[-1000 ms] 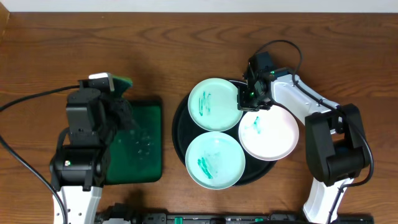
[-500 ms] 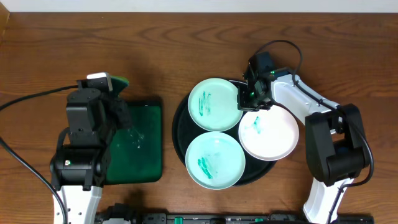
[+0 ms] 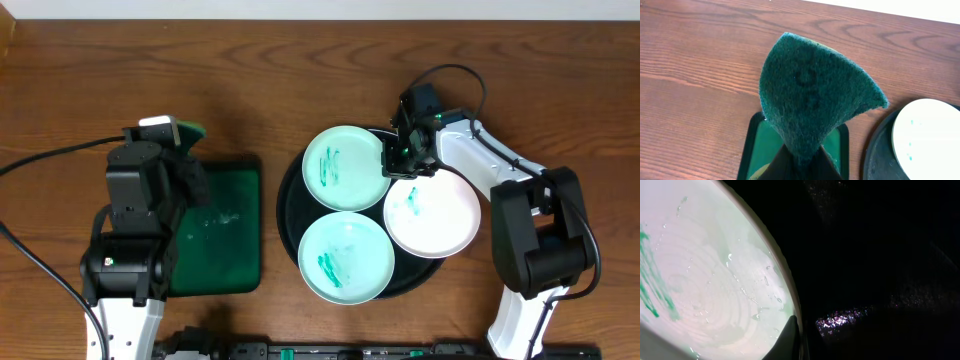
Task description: Clean dirty plates on tray and stack at the side
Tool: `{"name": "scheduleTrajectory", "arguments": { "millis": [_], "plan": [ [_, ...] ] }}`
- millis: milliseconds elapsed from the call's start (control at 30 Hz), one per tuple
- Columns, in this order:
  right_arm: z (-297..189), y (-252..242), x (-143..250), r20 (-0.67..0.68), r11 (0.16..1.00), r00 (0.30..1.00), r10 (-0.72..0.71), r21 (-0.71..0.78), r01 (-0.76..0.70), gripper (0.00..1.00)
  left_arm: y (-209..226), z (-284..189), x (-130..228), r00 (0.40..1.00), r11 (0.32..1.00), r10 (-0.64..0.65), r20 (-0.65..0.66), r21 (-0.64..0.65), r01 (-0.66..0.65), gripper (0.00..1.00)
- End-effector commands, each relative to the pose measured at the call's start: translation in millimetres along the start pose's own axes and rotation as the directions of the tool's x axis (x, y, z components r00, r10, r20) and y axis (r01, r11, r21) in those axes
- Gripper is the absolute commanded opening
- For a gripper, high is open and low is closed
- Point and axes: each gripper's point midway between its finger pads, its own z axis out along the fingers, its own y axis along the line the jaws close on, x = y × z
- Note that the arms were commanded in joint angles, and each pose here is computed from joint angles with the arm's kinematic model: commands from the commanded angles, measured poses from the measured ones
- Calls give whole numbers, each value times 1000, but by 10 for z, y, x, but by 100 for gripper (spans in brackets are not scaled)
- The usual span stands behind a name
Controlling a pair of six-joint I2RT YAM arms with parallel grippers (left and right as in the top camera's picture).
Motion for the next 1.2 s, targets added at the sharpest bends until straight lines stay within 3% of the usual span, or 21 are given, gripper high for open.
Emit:
{"name": "scheduleTrajectory", "arguments": {
  "millis": [0, 367, 500, 700, 867, 1000, 1167],
  "plan": [
    [20, -27, 44, -13, 1000, 1000, -23, 13, 23, 1, 2, -59, -110, 999, 1000, 12, 36, -5, -12, 8],
    [19, -30, 41, -12, 1000, 1000, -23, 13, 23, 1, 4, -46, -91, 1000, 1000, 8, 27, -6, -8, 8],
    [23, -11, 26, -5, 1000, 1000, -25, 10, 25, 1, 100, 97, 134, 994, 995, -80, -79, -72, 74, 8],
    [21, -14, 19, -2, 1000, 1000, -20, 9, 20, 1, 216, 504, 770, 913, 967, -205, -352, -215, 134, 7],
    [21, -15, 23, -4, 1000, 1000, -19, 10, 20, 1, -184, 795, 1226, 781, 972, -223, -583, -75, 222, 7],
    [21, -16, 25, -5, 1000, 1000, -20, 10, 20, 1, -212, 884, 1361, 743, 971, -223, -631, -79, 225, 7],
    [23, -6, 22, -3, 1000, 1000, -22, 9, 22, 1, -228, 907, 1368, 741, 971, -219, -635, -70, 227, 7]
  ]
}}
